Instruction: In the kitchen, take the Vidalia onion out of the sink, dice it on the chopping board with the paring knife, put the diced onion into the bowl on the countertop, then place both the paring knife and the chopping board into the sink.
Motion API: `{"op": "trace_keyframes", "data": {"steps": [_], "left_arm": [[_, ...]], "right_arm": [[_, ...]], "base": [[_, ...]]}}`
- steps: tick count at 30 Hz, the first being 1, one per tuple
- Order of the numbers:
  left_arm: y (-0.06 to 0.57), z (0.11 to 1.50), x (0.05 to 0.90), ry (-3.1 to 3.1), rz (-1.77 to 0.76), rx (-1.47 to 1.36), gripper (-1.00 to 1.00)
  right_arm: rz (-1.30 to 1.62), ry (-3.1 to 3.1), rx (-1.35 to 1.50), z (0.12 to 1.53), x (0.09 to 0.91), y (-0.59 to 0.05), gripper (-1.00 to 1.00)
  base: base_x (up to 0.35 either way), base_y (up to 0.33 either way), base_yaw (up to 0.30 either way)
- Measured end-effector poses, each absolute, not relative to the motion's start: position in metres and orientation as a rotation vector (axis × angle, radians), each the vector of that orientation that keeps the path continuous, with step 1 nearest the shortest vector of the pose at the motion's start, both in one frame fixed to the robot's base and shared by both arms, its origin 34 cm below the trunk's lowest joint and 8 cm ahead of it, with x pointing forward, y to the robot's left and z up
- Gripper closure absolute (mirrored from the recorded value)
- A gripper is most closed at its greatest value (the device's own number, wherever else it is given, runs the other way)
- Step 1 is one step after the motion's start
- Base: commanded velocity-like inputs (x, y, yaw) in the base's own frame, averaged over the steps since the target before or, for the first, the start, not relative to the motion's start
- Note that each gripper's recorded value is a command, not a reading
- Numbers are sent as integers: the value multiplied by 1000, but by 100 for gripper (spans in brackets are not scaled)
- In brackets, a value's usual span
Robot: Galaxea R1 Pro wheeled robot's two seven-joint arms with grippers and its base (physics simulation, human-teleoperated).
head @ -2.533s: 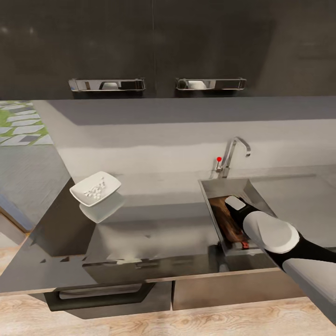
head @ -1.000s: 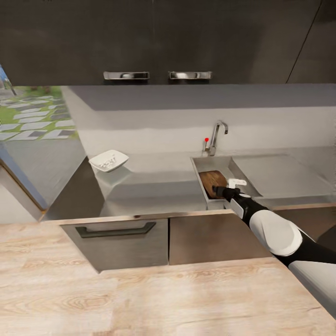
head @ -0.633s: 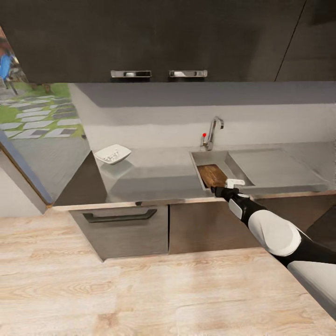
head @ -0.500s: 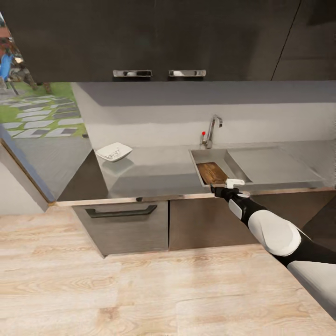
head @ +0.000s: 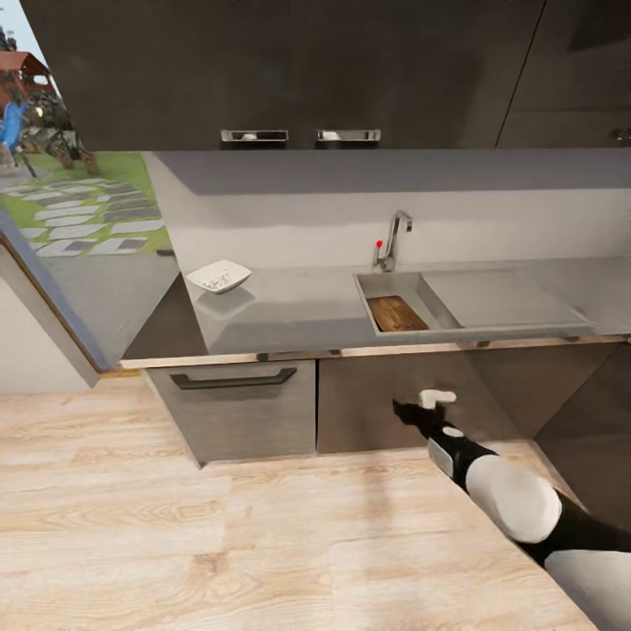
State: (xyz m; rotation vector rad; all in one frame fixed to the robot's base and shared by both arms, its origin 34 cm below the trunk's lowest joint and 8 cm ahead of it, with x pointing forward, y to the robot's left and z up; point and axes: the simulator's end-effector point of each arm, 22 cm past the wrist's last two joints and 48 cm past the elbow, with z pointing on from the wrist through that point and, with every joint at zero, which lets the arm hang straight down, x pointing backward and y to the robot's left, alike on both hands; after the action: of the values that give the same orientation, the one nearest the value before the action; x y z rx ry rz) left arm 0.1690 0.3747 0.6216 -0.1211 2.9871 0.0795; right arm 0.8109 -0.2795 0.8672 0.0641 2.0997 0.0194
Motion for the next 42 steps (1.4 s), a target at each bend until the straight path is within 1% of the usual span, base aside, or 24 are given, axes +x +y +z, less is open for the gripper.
{"op": "trace_keyframes", "data": {"steps": [2, 4, 5, 6, 7, 9, 10, 11, 13, 17, 22, 42], "left_arm": [[379, 623, 191, 2943, 85, -106, -100], [393, 629, 236, 2842, 218, -112, -100], [393, 631, 244, 2822, 237, -119, -100], [393, 631, 246, 2818, 241, -121, -100], [393, 631, 246, 2817, 242, -121, -100], [393, 631, 247, 2816, 243, -121, -100], [384, 632, 259, 2792, 222, -123, -100], [373, 635, 277, 2759, 195, -125, -100], [364, 632, 270, 2771, 182, -135, -100], [387, 633, 256, 2780, 240, -225, -100], [378, 632, 256, 2780, 226, -234, -100], [378, 636, 267, 2751, 222, -236, -100]], "right_arm": [[-60, 2162, 75, 799, 730, -324, -100], [-156, 2202, 65, 756, 650, -375, -100], [-204, 2240, 50, 726, 581, -399, -100], [-228, 2316, 21, 696, 498, -408, -100], [-234, 2390, 6, 677, 436, -409, -100], [-232, 2513, -8, 655, 343, -404, -100], [-237, 2531, 1, 654, 328, -405, -100], [-262, 2525, 61, 655, 324, -413, -100], [-282, 2494, 134, 659, 326, -417, -100], [-248, 2483, 143, 657, 329, -398, -100], [-242, 2471, 150, 659, 332, -395, -100], [-236, 2441, 153, 666, 342, -394, -100]], "base": [[0, 0, 0], [0, 0, 0], [0, 0, 0], [0, 0, 0], [0, 0, 0], [0, 0, 0], [0, 0, 0], [0, 0, 0], [0, 0, 0], [0, 0, 0], [0, 0, 0], [0, 0, 0]]}}
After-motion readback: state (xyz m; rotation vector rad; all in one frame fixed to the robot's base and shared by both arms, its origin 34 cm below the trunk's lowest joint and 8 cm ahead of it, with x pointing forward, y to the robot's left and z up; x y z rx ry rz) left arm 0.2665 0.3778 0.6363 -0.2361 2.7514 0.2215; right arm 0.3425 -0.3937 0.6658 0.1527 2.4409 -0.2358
